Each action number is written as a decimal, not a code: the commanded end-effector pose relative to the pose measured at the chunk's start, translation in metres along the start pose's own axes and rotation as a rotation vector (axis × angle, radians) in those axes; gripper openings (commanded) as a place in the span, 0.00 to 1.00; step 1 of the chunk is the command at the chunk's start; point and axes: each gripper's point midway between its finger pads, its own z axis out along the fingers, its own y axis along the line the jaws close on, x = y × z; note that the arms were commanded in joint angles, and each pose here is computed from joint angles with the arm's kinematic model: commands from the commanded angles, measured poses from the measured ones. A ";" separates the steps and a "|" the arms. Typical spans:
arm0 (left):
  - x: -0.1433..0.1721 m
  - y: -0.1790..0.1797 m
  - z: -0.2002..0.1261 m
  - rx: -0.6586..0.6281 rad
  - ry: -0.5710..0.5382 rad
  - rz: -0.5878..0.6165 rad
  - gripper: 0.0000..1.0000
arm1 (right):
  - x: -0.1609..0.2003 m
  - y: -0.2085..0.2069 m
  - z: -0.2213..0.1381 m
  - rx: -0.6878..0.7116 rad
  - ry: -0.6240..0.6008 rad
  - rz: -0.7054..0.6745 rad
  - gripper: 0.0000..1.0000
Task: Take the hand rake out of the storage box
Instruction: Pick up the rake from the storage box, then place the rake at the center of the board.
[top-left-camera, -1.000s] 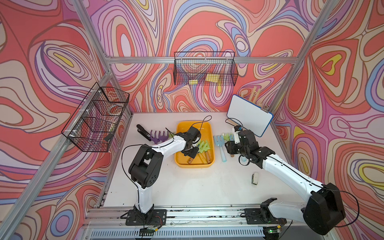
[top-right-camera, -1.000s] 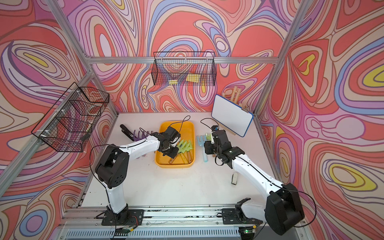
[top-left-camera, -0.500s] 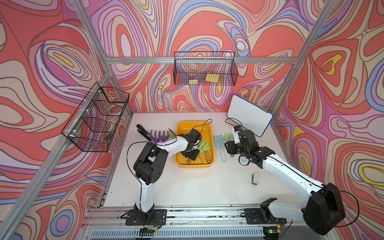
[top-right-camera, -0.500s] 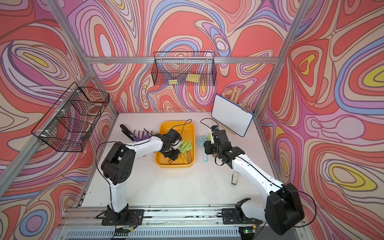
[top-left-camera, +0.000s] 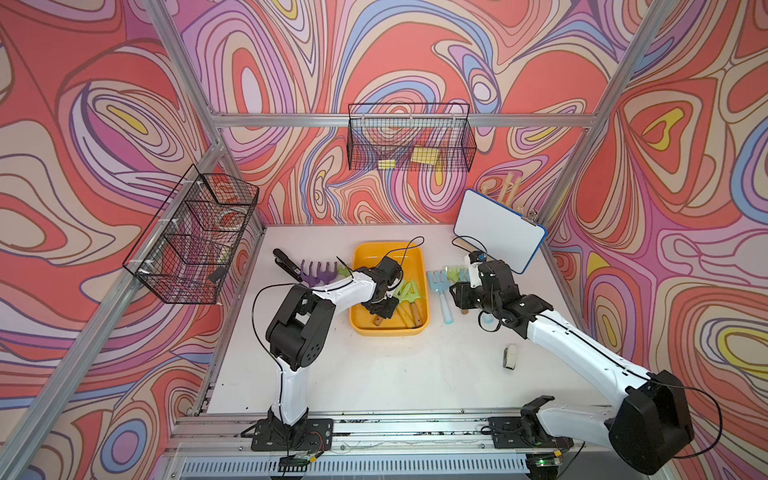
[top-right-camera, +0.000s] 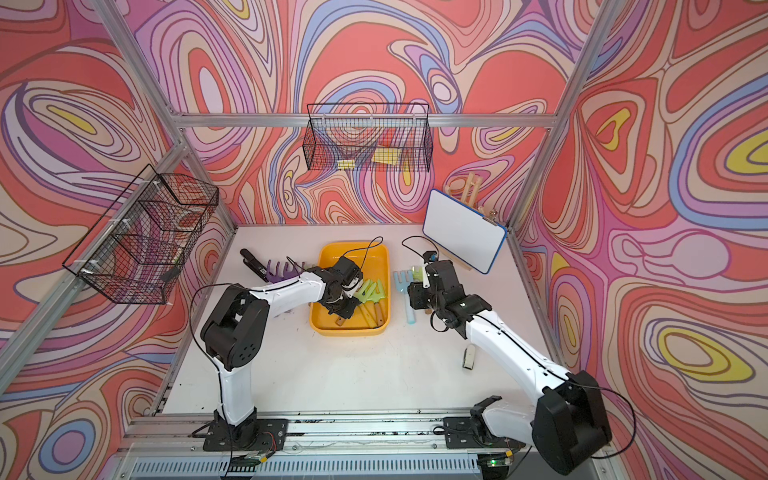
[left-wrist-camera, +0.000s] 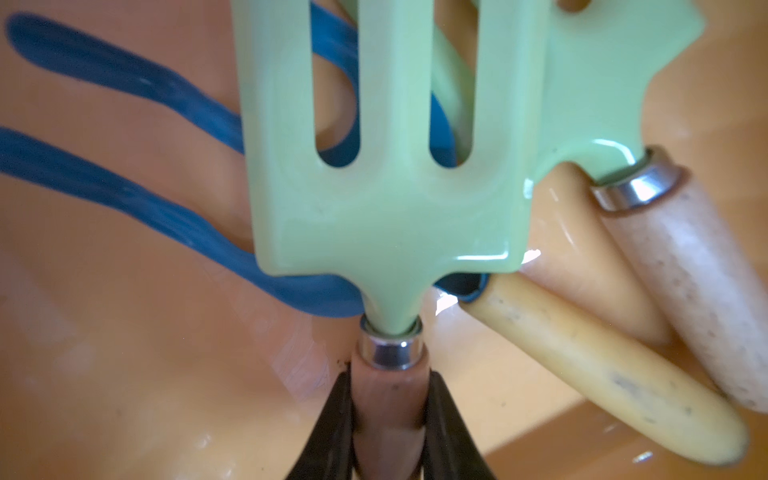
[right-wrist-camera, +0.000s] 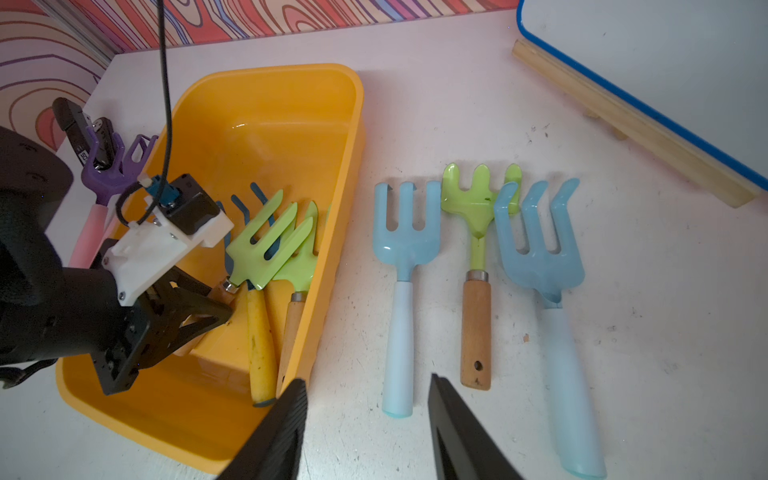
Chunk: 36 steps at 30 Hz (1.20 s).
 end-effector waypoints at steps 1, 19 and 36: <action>-0.005 0.000 -0.023 -0.007 -0.048 -0.012 0.16 | 0.002 0.002 -0.004 -0.012 -0.007 0.003 0.52; 0.002 0.031 -0.111 -0.161 -0.183 -0.106 0.09 | -0.002 0.015 -0.017 -0.089 -0.028 0.006 0.52; 0.078 0.080 -0.151 -0.291 -0.213 -0.328 0.08 | -0.004 0.039 -0.028 -0.234 -0.036 0.018 0.52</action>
